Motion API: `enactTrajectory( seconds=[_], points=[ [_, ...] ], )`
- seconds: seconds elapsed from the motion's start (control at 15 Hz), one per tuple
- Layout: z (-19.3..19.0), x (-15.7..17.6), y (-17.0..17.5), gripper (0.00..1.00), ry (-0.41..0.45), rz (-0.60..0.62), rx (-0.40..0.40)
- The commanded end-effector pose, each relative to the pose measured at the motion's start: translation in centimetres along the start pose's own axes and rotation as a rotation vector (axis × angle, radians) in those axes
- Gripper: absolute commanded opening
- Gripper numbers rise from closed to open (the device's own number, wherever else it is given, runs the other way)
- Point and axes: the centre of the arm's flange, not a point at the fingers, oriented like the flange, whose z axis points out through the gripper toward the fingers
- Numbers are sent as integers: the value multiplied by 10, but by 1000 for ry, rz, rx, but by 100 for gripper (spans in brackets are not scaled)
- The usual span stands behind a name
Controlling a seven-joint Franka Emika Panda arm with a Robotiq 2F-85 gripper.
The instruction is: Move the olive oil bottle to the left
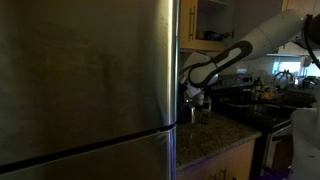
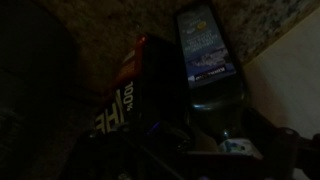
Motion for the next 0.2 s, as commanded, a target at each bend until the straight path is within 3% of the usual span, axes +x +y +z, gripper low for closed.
enactTrajectory(
  seconds=[0.0, 0.07, 0.13],
  points=[
    [-85, -20, -6, 100, -150, 1, 110],
    [-32, -10, -4, 100, -86, 13, 39],
    [-47, -11, -10, 100, -86, 8, 59]
  ],
)
